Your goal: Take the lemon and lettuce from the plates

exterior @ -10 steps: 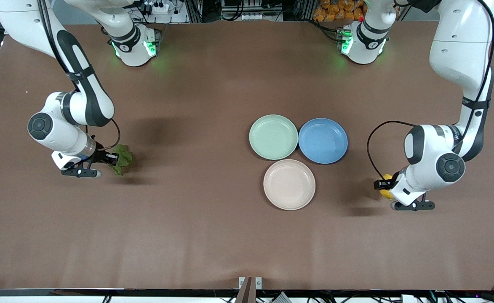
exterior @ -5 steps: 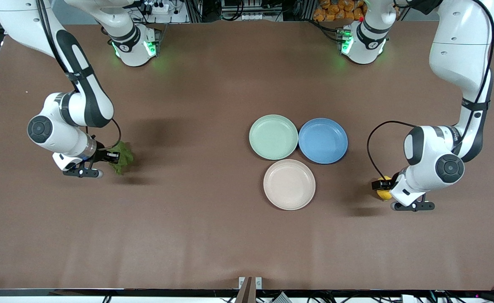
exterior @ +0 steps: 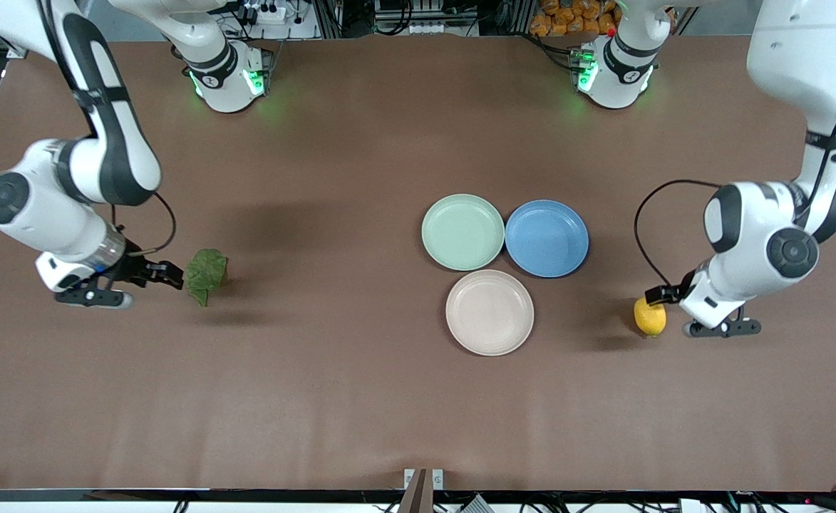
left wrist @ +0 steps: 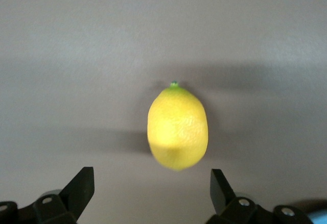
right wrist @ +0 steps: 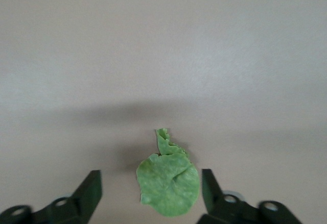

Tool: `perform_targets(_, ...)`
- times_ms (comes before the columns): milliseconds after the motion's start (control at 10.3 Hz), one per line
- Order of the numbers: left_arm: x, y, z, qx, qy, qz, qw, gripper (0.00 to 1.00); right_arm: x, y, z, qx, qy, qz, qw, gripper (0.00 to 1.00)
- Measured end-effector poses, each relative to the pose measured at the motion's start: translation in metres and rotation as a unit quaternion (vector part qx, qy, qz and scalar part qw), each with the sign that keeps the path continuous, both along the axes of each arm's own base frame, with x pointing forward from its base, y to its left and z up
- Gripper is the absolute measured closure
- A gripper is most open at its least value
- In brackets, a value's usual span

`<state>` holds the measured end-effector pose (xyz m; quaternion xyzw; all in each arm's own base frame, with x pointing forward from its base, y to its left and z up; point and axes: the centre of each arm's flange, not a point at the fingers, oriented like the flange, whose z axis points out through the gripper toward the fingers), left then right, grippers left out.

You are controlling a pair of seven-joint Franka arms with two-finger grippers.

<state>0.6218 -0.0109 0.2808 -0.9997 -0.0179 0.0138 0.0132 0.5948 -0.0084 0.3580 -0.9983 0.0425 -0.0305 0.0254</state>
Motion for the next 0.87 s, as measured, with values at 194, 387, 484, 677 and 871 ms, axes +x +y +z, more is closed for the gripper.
perform_targets(194,-0.03,0.0,0.025,-0.001,-0.004,0.0,1.0,0.0,-0.006,0.0,0.055,0.005,0.004,0.005,1.0,0.0)
perform_targets(387,-0.064,0.004,0.042,-0.001,-0.008,0.004,1.0,0.0,-0.023,-0.001,0.11,-0.004,-0.003,0.017,1.0,0.0)
perform_targets(484,-0.08,0.008,0.048,-0.002,-0.012,0.007,1.0,0.0,-0.033,-0.002,0.135,-0.011,-0.006,0.021,1.0,0.0)
perform_targets(677,-0.104,0.009,0.059,-0.002,-0.018,0.009,1.0,0.0,-0.05,-0.003,0.188,-0.014,0.002,0.026,1.0,0.0)
perform_targets(871,-0.109,0.009,0.071,-0.003,-0.032,0.009,0.999,0.0,-0.059,-0.004,0.242,-0.015,0.005,0.05,0.999,0.0)
